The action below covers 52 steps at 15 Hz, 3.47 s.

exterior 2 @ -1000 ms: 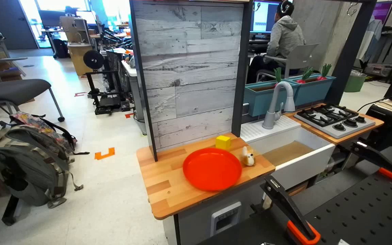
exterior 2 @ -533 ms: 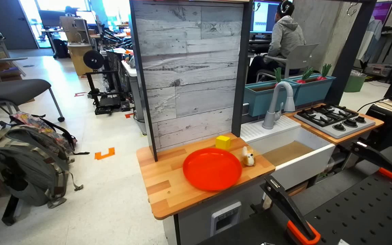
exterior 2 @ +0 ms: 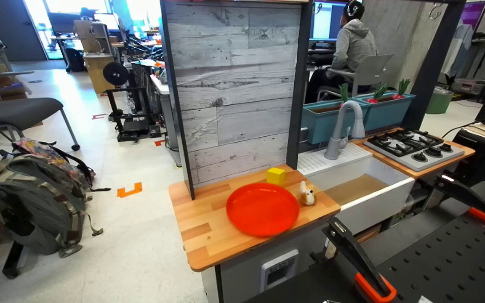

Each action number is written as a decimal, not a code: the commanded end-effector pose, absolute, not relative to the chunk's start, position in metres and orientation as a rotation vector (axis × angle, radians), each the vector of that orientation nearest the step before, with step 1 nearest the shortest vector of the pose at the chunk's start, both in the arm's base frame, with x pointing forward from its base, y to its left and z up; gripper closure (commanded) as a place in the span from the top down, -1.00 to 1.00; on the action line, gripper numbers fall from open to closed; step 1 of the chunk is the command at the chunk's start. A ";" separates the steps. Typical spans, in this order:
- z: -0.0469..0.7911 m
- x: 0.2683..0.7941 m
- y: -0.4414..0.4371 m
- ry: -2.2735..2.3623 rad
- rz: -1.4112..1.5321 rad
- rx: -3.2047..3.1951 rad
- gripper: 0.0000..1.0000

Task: Pick up the yellow plush toy from the counter and put it on the plate

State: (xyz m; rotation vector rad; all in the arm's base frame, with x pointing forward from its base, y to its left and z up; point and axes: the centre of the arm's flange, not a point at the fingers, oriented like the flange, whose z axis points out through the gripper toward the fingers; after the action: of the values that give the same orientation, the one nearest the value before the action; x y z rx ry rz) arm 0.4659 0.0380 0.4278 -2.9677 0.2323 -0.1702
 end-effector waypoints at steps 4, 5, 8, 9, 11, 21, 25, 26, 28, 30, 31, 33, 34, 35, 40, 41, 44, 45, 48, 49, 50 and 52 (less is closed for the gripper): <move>0.298 0.546 0.013 0.355 -0.041 -2.978 1.00; 0.280 0.554 0.013 0.357 -0.023 -2.980 1.00; 0.238 0.576 0.015 0.376 0.024 -2.988 1.00; 0.254 0.545 0.014 0.357 0.023 -3.000 1.00; 0.234 0.557 0.014 0.361 0.048 -3.002 1.00; 0.179 0.581 0.018 0.389 0.100 -3.063 1.00; 0.137 0.593 0.021 0.358 0.111 -3.124 1.00; 0.127 0.598 0.021 0.351 0.098 -3.137 1.00; 0.110 0.607 0.021 0.314 0.108 -3.178 1.00; 0.098 0.616 0.021 0.278 0.117 -3.225 1.00; 0.094 0.621 0.020 0.245 0.129 -3.247 1.00; 0.085 0.631 0.020 0.200 0.121 -3.273 1.00; 0.080 0.637 0.020 0.186 0.110 -3.283 1.00; 0.076 0.642 0.021 0.174 0.100 -3.292 1.00; 0.054 0.660 0.034 0.130 0.056 -3.317 1.00; 0.049 0.664 0.037 0.122 0.050 -3.322 1.00; 0.037 0.671 0.048 0.097 0.033 -3.338 1.00; 0.034 0.674 0.052 0.087 0.026 -3.343 1.00; 0.024 0.679 0.062 0.053 0.020 -3.352 1.00; 0.021 0.681 0.064 0.045 0.019 -3.355 1.00; 0.018 0.683 0.065 0.038 0.018 -3.357 1.00; 0.014 0.685 0.067 0.026 0.021 -3.362 0.82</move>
State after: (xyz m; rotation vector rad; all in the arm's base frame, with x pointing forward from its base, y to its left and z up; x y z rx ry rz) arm 0.6689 0.0629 0.0230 -3.3209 0.0407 0.0187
